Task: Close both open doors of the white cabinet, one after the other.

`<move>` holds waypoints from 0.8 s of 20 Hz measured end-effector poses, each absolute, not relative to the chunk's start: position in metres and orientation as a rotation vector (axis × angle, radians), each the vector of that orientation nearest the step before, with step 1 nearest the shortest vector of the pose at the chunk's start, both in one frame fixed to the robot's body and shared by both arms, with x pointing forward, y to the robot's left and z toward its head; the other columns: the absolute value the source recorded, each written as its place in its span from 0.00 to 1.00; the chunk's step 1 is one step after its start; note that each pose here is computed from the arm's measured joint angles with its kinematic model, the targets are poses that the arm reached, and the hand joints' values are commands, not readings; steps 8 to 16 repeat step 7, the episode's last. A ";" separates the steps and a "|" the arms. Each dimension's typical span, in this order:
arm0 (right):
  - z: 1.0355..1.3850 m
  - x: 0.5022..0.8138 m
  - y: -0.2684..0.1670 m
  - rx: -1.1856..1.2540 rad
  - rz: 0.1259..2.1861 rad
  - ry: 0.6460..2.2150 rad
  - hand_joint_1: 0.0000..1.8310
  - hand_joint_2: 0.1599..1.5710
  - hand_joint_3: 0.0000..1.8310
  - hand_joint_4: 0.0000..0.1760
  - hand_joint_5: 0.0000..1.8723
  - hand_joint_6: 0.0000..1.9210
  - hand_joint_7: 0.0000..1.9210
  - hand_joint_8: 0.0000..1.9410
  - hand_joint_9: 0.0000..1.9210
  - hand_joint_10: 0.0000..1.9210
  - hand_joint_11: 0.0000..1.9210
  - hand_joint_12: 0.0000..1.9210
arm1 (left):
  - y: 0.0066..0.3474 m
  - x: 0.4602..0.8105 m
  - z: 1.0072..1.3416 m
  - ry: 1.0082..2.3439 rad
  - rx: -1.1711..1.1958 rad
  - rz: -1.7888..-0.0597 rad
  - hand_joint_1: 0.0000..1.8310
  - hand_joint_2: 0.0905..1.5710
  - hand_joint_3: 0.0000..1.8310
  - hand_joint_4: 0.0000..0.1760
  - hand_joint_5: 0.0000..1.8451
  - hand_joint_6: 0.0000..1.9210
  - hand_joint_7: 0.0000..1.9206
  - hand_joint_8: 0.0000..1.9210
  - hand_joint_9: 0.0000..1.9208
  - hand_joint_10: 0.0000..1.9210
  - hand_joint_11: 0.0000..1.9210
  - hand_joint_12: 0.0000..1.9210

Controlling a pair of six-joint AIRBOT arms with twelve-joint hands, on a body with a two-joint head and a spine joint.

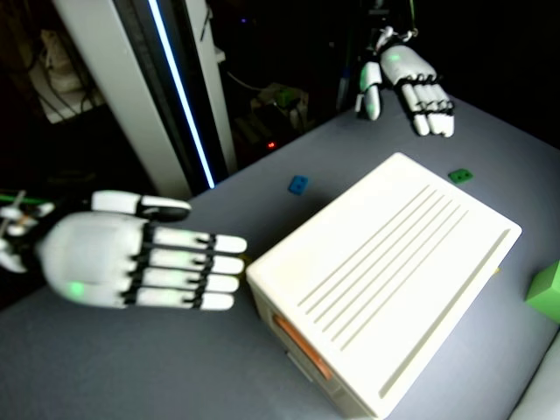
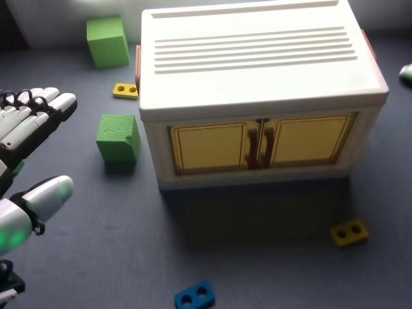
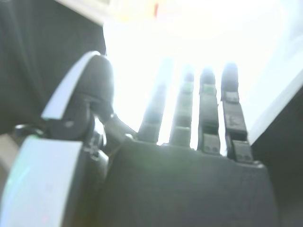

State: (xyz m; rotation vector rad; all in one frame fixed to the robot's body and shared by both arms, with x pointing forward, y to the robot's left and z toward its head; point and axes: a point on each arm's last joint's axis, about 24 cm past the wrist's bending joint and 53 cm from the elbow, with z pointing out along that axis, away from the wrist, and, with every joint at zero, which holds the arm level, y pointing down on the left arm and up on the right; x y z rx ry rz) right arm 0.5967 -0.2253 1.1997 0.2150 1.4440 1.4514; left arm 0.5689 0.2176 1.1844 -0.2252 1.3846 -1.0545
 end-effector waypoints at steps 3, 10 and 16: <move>1.219 0.592 -0.229 0.194 1.479 1.353 0.12 0.94 0.00 0.03 0.04 0.00 0.01 0.00 0.00 0.00 0.00 0.00 | 0.226 0.572 1.196 1.325 -0.246 -1.046 0.00 0.97 0.03 0.00 0.02 0.00 0.00 0.00 0.00 0.00 0.00 0.01; 1.241 0.595 -0.247 0.213 1.455 1.219 0.16 0.94 0.00 0.23 0.06 0.00 0.00 0.00 0.00 0.00 0.00 0.00 | 0.229 0.575 1.221 1.224 -0.225 -1.071 0.00 0.97 0.03 0.00 0.00 0.00 0.00 0.00 0.00 0.00 0.00 0.00; 1.241 0.595 -0.247 0.213 1.455 1.219 0.16 0.94 0.00 0.23 0.06 0.00 0.00 0.00 0.00 0.00 0.00 0.00 | 0.229 0.575 1.221 1.224 -0.225 -1.071 0.00 0.97 0.03 0.00 0.00 0.00 0.00 0.00 0.00 0.00 0.00 0.00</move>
